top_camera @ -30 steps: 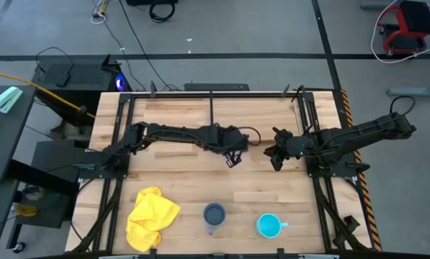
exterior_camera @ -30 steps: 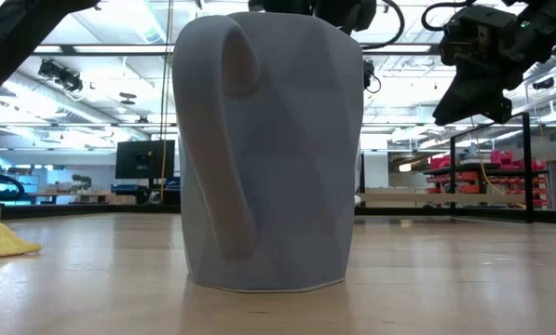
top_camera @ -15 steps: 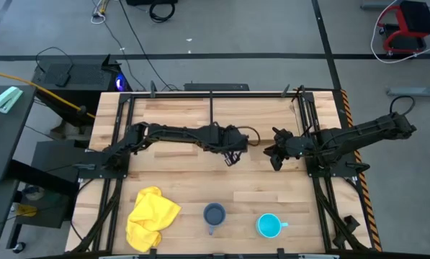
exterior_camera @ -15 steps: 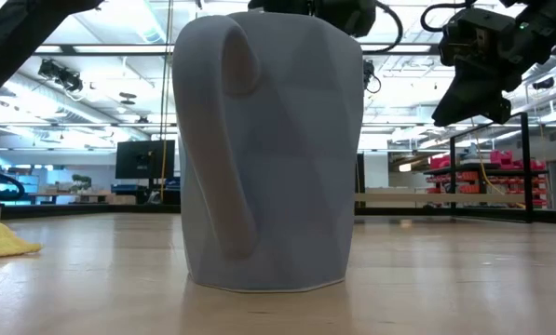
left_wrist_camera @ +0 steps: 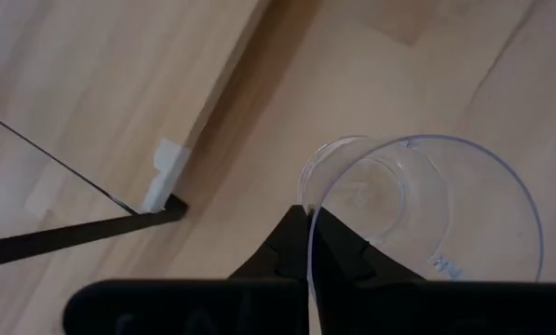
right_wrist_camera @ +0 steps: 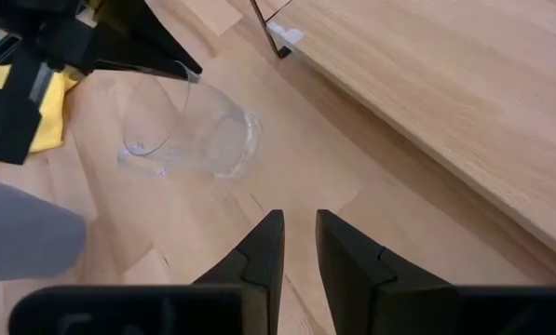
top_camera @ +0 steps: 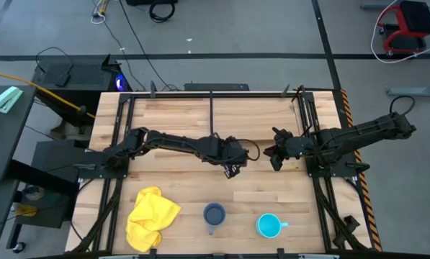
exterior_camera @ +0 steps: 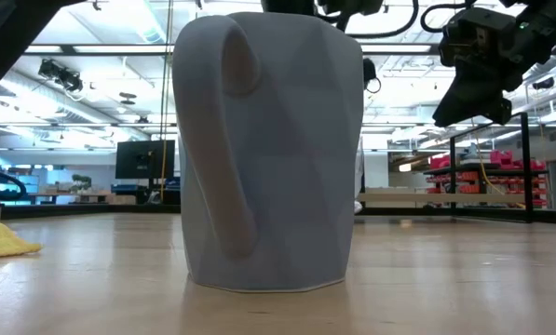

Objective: Stack small to large cups/mugs on shelf
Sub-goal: Put the transparent mug on the shelf, then put the light blue mug on the shelf

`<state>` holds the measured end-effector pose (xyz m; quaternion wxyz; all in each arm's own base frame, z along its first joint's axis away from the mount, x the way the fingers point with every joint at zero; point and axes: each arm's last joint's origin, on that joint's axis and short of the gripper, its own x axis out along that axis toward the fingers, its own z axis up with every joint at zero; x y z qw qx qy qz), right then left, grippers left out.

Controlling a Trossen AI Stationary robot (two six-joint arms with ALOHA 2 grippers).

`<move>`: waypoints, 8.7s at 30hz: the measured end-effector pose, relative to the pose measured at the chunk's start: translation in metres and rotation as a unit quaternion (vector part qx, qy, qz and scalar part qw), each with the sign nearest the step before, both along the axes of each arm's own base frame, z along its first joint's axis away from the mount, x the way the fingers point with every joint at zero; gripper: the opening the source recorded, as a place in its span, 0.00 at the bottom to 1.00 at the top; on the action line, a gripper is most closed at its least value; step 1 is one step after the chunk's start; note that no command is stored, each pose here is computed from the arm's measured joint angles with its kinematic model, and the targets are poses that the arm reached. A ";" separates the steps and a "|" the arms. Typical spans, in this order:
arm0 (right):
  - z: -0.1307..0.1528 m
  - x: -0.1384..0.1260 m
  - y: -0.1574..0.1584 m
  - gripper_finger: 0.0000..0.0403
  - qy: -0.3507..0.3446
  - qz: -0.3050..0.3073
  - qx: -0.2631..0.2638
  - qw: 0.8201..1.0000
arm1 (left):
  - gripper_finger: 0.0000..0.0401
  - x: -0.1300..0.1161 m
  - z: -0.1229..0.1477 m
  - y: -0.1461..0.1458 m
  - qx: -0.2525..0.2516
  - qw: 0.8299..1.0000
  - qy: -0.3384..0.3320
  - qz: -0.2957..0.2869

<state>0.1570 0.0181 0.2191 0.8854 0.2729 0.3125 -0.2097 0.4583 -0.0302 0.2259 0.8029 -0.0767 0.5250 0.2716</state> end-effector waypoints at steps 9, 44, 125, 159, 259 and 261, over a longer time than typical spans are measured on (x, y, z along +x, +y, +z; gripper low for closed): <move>0.000 -0.001 0.010 0.18 -0.005 0.016 0.018 1.000 | 0.02 0.000 0.000 -0.002 -0.037 0.999 -0.004 0.010; -0.006 0.003 0.024 0.18 0.001 0.027 0.036 0.999 | 0.16 0.002 -0.018 -0.003 -0.070 0.995 0.048 -0.047; 0.013 0.234 -0.038 0.18 0.212 0.172 -0.010 0.962 | 0.14 -0.262 -0.045 0.034 0.066 0.985 -0.033 0.156; -0.013 0.245 -0.032 0.14 0.235 0.170 0.001 0.957 | 0.12 -0.257 -0.050 0.034 0.059 0.985 -0.069 0.149; 0.041 0.179 -0.157 0.19 0.217 -0.235 0.049 0.946 | 0.06 -0.245 -0.046 0.042 0.072 0.985 -0.103 0.119; 0.048 0.176 -0.155 0.19 0.209 -0.234 0.049 0.948 | 0.07 -0.246 -0.046 0.043 0.072 0.985 -0.103 0.119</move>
